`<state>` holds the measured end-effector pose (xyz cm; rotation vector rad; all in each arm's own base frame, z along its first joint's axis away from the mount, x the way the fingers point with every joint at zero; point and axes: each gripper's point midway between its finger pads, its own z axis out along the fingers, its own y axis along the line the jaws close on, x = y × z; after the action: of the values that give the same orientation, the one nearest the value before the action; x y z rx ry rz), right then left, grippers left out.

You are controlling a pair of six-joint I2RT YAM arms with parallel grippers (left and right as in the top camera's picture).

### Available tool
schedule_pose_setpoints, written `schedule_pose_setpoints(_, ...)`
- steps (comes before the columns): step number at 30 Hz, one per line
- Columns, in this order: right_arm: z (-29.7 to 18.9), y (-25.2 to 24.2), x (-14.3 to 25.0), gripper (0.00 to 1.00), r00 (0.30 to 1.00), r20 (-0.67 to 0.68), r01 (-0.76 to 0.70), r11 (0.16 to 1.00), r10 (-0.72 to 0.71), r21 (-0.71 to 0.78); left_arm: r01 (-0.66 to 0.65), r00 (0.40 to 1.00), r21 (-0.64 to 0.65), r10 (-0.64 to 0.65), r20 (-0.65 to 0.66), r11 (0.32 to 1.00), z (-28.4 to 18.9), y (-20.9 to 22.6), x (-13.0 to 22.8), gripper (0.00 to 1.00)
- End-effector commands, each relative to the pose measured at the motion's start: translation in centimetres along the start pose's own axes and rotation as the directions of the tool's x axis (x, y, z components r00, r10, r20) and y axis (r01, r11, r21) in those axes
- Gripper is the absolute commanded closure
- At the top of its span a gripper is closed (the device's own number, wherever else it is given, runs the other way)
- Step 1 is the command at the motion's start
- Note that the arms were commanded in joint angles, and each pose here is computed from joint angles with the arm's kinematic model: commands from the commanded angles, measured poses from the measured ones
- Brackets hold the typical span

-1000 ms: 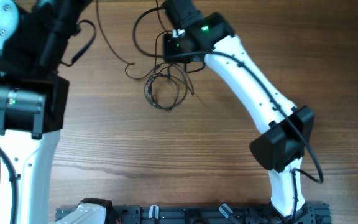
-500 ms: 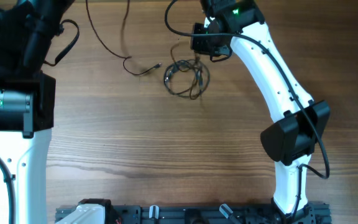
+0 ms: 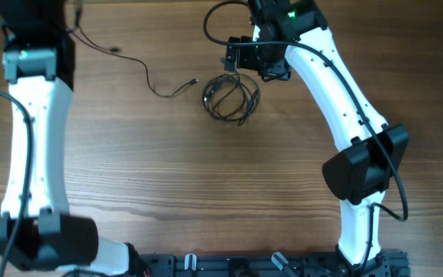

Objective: Untangle cables

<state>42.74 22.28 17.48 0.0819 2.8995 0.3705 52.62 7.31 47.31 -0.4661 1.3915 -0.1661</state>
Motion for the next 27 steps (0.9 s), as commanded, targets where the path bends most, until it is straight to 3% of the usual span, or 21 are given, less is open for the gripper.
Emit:
schedule_pose_setpoints(1,-1.0,0.6,0.2,0.01,1.0,0.01,0.023,0.999,-0.023,-0.022,-0.126,0.992,-0.275,0.122,-0.033,0.953,3.3,12.2,2.1,0.72)
schedule_pose_setpoints(2,-1.0,0.9,0.3,0.0,1.0,0.011,0.028,0.999,-0.028,-0.024,-0.145,0.982,-0.32,0.098,-0.158,0.936,4.3,16.1,6.6,0.23)
schedule_pose_setpoints(3,-1.0,1.0,0.4,0.0,0.999,0.009,0.032,0.999,-0.032,-0.025,-0.163,0.963,-0.335,0.076,-0.259,0.928,4.5,18.3,9.9,0.0)
schedule_pose_setpoints(5,-0.9,1.4,0.7,0.0,0.999,0.007,0.042,0.999,-0.042,-0.027,-0.192,0.909,-0.36,0.027,-0.417,0.913,4.0,21.3,15.6,0.0)
schedule_pose_setpoints(7,-0.9,1.8,0.8,0.0,0.999,0.008,0.049,0.998,-0.049,-0.03,-0.201,0.876,-0.354,0.005,-0.483,0.913,3.5,21.6,17.9,0.0)
schedule_pose_setpoints(10,-0.8,1.9,0.9,0.0,0.999,0.008,0.052,0.998,-0.052,-0.031,-0.1,0.814,-0.196,-0.033,-0.58,0.975,2.3,17.6,19.2,0.0)
schedule_pose_setpoints(12,-0.8,2.0,0.7,0.0,0.999,0.012,0.053,0.998,-0.052,-0.033,0.028,0.717,-0.066,-0.066,-0.693,0.997,0.7,14.1,21.9,0.0)
schedule_pose_setpoints(13,-0.9,2.0,0.7,0.0,0.998,0.016,0.054,0.998,-0.054,-0.036,0.059,0.663,-0.064,-0.087,-0.744,0.996,-0.4,13.2,23.5,0.0)
schedule_pose_setpoints(15,-0.9,2.2,0.6,0.0,0.998,0.022,0.056,0.998,-0.055,-0.039,0.032,0.591,-0.186,-0.169,-0.789,0.982,-2.2,13.8,25.8,0.0)
schedule_pose_setpoints(17,-0.9,2.3,0.4,0.0,0.998,0.028,0.057,0.997,-0.056,-0.044,-0.003,0.579,-0.255,-0.207,-0.789,0.967,-2.5,14.2,27.4,0.0)
schedule_pose_setpoints(19,-0.9,2.7,0.6,0.0,0.998,0.019,0.058,0.996,-0.057,-0.067,-0.005,0.55,-0.246,-0.203,-0.81,0.969,-2.2,13.4,30.0,0.0)
schedule_pose_setpoints(22,-0.9,2.7,0.7,0.0,0.998,0.012,0.058,0.996,-0.057,-0.065,-0.034,0.44,-0.224,-0.187,-0.878,0.974,-3.7,11.9,35.6,0.01)
schedule_pose_setpoints(25,-0.9,2.6,0.9,0.0,0.998,0.007,0.056,0.996,-0.056,-0.062,-0.08,0.334,-0.176,-0.14,-0.932,0.981,-6.3,9.5,38.7,0.0)
schedule_pose_setpoints(27,-0.9,2.6,0.8,0.0,0.998,0.008,0.057,0.996,-0.056,-0.062,-0.121,0.334,-0.259,-0.206,-0.92,0.958,-7.1,9.5,39.2,0.0)
